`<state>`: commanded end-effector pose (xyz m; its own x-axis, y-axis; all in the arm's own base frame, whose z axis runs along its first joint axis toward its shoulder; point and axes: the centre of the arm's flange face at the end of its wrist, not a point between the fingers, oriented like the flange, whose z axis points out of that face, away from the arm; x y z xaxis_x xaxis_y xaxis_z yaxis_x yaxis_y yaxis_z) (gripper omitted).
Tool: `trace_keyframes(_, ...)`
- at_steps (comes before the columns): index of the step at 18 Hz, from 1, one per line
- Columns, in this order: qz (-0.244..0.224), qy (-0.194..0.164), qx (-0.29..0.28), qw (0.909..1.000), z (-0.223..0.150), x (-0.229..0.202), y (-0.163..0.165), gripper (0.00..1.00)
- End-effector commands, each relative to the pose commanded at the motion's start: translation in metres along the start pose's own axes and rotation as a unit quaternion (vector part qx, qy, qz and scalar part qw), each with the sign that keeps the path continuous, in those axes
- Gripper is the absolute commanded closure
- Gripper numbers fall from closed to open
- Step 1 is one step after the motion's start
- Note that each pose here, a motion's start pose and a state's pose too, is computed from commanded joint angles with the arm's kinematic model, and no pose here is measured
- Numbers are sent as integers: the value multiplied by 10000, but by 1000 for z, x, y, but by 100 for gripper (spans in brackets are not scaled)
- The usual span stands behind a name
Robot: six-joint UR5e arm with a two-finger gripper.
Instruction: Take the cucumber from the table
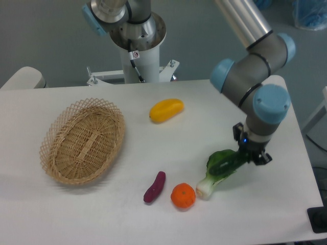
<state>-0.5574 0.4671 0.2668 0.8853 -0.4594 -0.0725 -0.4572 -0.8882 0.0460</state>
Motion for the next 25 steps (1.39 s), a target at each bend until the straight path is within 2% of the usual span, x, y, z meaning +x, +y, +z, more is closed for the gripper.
trace_keyframes(5, -433, -63, 189, 9989, 2, -16, -29, 75)
trace_keyframes(12, -596, 80, 142, 9981, 3, -27, -33, 74)
trace_keyframes(25, -533, 125, 101, 9984, 3, -27, -44, 74)
